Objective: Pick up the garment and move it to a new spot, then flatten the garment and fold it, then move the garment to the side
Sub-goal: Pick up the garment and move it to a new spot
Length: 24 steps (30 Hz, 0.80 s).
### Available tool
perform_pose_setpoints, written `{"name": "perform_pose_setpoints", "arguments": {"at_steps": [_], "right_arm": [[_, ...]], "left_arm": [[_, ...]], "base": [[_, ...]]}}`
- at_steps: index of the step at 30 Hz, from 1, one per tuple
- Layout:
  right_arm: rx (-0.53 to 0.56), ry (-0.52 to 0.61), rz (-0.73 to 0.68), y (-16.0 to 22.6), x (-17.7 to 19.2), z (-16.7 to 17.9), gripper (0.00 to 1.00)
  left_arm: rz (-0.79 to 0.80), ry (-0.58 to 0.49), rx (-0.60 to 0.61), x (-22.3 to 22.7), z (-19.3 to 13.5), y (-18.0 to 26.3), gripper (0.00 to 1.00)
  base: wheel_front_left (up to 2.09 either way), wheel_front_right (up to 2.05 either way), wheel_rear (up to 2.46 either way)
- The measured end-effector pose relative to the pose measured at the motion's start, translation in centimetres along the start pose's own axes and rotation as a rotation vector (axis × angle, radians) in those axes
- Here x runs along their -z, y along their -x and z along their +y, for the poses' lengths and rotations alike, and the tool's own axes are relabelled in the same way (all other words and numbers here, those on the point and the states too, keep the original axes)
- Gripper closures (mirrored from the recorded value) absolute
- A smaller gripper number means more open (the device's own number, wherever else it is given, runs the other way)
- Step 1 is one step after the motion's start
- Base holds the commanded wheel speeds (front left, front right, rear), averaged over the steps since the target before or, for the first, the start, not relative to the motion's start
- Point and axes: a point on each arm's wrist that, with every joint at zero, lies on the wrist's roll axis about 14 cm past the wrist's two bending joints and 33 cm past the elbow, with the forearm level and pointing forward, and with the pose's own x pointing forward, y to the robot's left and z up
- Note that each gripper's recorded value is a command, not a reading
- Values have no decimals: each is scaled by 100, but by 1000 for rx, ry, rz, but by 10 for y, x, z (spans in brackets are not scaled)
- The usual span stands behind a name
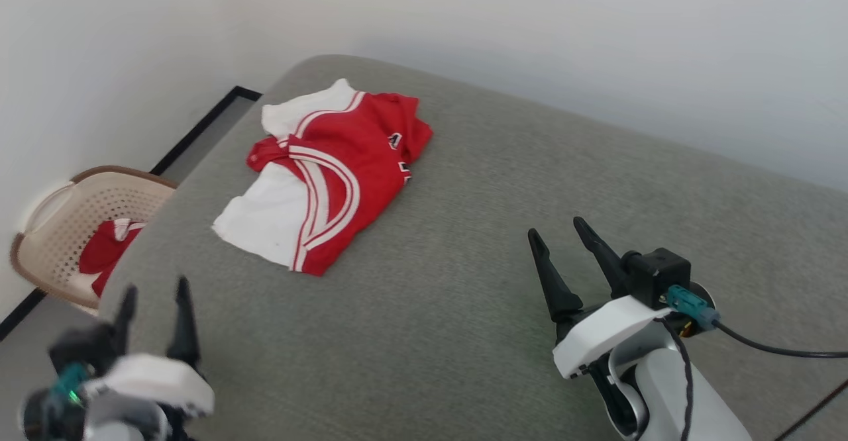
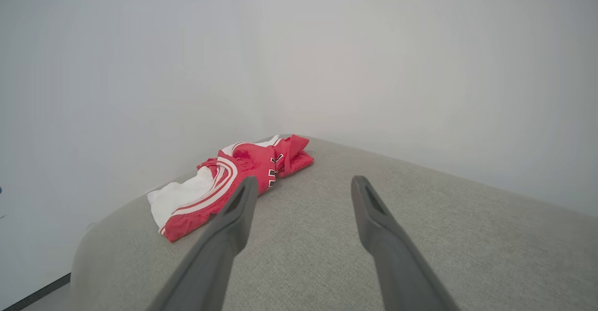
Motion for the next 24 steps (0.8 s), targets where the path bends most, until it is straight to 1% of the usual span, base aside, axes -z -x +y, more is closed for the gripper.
{"name": "perform_pose_setpoints", "arguments": {"at_steps": [2, 3, 6, 10, 14, 17, 18, 21, 24], "right_arm": [[21, 7, -9, 4, -3, -8, 0], [36, 5, -14, 5, -4, -13, 0], [95, 5, -22, 13, -5, -36, 0], [174, 7, -16, 26, 0, -67, 0], [236, 0, -13, 37, 4, -92, 0], [277, -5, -14, 45, 6, -108, 0], [289, -6, -14, 47, 7, -113, 0], [322, -12, -12, 54, 10, -127, 0], [362, -18, -4, 62, 16, -142, 0]], "left_arm": [[-10, -18, 33, -8, -6, -18, 0], [-17, -10, 48, -13, -12, -28, 0], [-24, -14, 127, -24, -40, -64, 0], [62, -12, 217, -23, -74, -108, 0], [216, -34, 266, -10, -95, -144, 0], [355, 7, 272, 7, -106, -163, 0], [393, 2, 275, 11, -108, -169, 0], [488, -17, 277, 28, -111, -182, 0], [632, 10, 278, 57, -121, -185, 0]], "base": [[0, 0, 0], [0, 0, 0], [0, 0, 0], [0, 0, 0], [0, 0, 0], [0, 0, 0], [0, 0, 0], [0, 0, 0], [0, 0, 0]]}}
